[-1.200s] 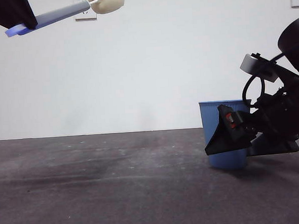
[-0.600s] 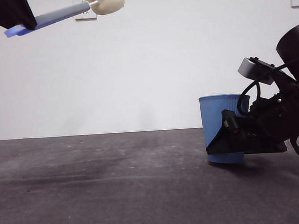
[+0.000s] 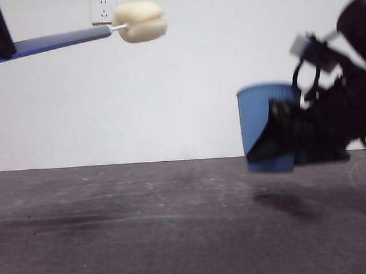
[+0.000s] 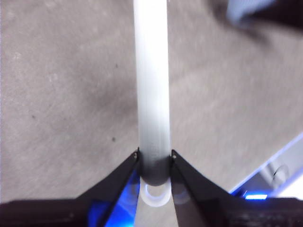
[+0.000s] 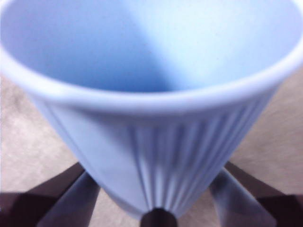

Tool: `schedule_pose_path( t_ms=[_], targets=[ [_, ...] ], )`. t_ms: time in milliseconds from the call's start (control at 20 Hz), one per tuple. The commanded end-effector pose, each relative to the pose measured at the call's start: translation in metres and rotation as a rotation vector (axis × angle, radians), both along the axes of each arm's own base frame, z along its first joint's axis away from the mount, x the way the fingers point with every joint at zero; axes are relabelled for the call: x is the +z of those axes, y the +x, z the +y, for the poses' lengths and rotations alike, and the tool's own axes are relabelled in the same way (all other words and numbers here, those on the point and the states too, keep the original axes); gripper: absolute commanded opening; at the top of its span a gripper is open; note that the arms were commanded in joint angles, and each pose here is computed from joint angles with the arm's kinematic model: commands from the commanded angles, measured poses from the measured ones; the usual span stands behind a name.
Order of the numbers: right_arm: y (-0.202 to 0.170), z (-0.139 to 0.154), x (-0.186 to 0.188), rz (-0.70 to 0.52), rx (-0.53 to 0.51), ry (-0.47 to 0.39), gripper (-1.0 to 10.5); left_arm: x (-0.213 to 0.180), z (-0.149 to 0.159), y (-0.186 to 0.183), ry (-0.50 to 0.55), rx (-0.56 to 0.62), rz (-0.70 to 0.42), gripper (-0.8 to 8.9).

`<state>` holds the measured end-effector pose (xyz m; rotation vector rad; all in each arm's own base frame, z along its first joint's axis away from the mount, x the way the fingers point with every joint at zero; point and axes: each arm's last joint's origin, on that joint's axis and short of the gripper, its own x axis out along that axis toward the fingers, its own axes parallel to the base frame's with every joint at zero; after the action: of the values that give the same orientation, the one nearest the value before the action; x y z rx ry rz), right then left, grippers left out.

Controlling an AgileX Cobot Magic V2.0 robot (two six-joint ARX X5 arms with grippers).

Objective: Pick up the cup brush,pick up the cup,insert the brush into the cup,clean the cup,put the cup brush back,put the cup back to the fixed position on the table

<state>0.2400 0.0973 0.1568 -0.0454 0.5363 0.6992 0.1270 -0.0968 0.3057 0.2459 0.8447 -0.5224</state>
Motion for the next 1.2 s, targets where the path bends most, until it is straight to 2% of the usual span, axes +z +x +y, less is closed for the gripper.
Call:
schedule_pose_path(
  t_ms=[50,200,350,700,850,1100,1200],
  targets=[
    [-0.009,0.0,0.032,-0.007,0.015,-0.11,-0.1,-0.001,0.001,-0.001,0.061,-0.068,-0.018,-0.09],
    [-0.02,-0.002,0.069,0.024,0.041,-0.3,-0.1,-0.002,0.002,-0.002,0.113,-0.125,-0.023,-0.09],
    [-0.025,-0.002,0.09,0.071,0.061,-0.48,-0.1,-0.005,0.005,-0.005,0.181,-0.188,-0.007,-0.09],
    [-0.042,0.0,0.089,0.109,0.163,-0.845,-0.1,-0.009,0.007,-0.008,0.318,-0.358,-0.009,-0.09],
    [-0.045,0.002,0.089,0.066,0.186,-1.009,-0.1,-0.017,0.002,-0.003,0.383,-0.421,0.044,-0.09],
    [-0.05,0.009,0.09,-0.047,0.287,-1.286,-0.1,-0.025,-0.013,0.005,0.368,-0.485,0.06,-0.09],
    [-0.048,0.013,0.093,-0.111,0.296,-1.355,-0.1,-0.028,-0.018,0.006,0.377,-0.504,0.074,-0.09]
  ],
)
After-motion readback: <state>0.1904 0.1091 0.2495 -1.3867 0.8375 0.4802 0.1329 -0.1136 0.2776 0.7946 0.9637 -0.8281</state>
